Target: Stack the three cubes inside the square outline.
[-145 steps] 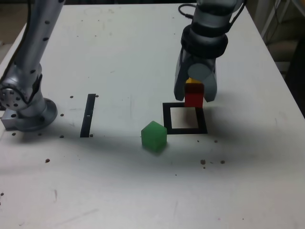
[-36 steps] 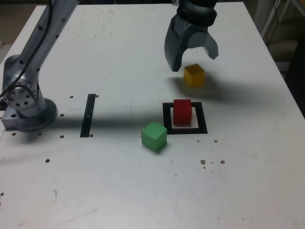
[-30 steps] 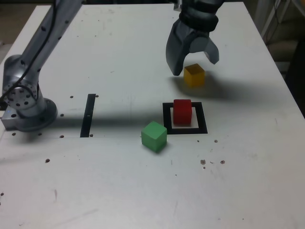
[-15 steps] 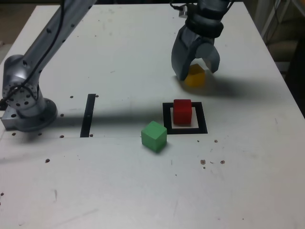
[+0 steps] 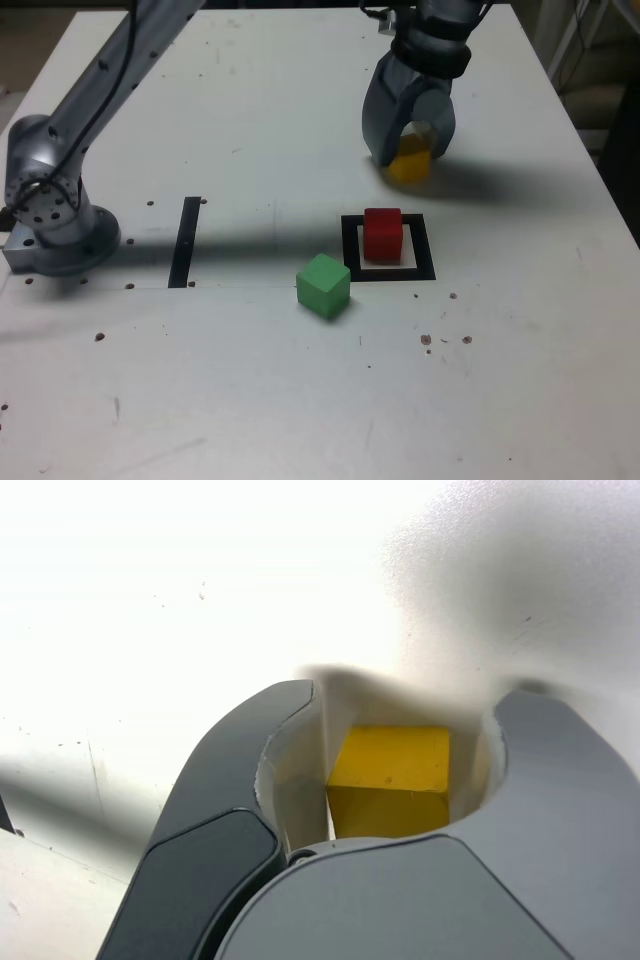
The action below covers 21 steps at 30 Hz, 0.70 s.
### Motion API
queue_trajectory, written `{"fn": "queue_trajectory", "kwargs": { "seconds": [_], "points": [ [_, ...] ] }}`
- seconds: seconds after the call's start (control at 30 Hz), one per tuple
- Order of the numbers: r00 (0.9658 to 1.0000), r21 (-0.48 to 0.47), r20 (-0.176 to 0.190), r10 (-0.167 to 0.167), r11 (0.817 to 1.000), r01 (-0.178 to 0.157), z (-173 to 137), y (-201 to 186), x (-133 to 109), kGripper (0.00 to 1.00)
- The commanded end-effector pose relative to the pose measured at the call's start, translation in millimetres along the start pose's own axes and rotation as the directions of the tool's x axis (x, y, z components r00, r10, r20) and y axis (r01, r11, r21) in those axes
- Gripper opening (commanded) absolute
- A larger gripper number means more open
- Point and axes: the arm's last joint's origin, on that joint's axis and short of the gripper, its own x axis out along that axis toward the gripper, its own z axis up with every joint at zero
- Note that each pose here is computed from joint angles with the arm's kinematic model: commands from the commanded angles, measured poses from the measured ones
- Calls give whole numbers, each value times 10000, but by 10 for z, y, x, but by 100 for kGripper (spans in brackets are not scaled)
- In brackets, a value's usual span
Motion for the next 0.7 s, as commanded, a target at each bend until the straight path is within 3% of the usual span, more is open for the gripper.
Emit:
{"fn": "queue_trajectory", "kwargs": {
  "seconds": [0.0,0.3,0.67],
  "points": [
    [10000,29,-13,-16,10000,16,-17,11,-14,30],
    [10000,407,90,38,9992,-42,-87,7,-81,30],
    [9978,1807,639,198,9830,-311,-453,-177,-393,30]
  ]
}}
